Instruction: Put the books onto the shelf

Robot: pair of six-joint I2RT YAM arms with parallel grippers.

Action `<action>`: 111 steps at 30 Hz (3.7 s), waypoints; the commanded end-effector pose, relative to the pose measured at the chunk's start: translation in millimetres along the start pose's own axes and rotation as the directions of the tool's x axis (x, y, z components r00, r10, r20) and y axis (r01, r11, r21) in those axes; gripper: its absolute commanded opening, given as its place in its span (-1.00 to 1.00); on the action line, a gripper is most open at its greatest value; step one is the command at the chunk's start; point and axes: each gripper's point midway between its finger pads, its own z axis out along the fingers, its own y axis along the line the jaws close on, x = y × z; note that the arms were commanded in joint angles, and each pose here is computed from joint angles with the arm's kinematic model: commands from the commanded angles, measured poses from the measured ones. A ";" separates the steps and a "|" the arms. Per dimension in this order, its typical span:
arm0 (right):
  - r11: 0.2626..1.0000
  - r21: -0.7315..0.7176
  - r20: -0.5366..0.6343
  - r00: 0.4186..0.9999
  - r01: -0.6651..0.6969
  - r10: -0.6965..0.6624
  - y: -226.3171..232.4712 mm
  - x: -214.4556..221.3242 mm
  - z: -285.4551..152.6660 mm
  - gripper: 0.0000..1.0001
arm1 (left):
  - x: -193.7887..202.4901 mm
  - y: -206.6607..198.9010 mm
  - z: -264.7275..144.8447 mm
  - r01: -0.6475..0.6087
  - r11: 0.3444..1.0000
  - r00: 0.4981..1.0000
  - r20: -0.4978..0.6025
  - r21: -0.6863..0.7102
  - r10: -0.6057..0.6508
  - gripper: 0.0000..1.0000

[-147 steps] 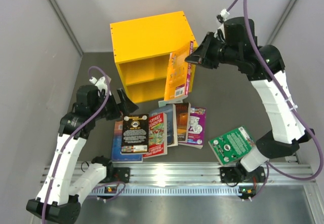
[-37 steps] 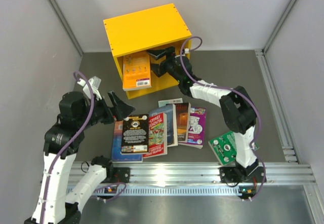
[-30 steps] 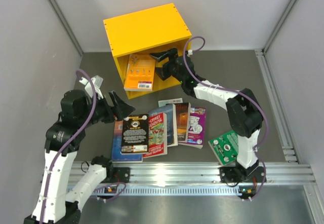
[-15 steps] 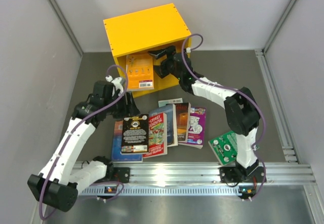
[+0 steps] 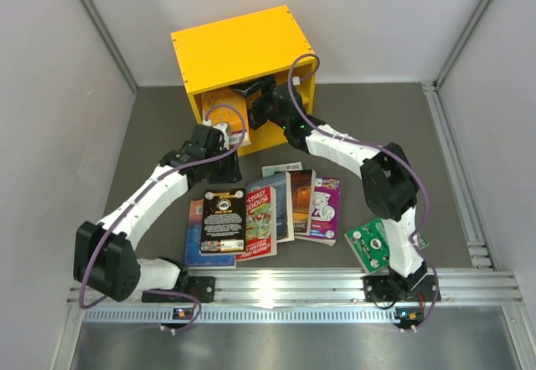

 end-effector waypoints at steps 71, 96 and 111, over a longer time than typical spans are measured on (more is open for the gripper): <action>0.957 -0.018 -0.306 0.913 -0.290 0.271 33.2 1.3 -23.4 0.80 | -100.3 -68.8 -39.1 0.015 0.988 0.937 0.343 0.152 -0.067 -0.46; 0.925 0.314 -0.290 0.949 0.216 -0.123 -3.4 -16.9 -96.0 0.83 | -170.4 -44.0 20.8 0.230 0.969 0.888 0.428 -0.091 -0.171 -0.53; 0.739 0.515 -0.194 0.898 0.435 -0.394 -18.6 -69.5 -155.0 0.85 | -191.0 -32.2 42.3 0.225 0.950 0.896 0.429 -0.216 -0.115 -0.51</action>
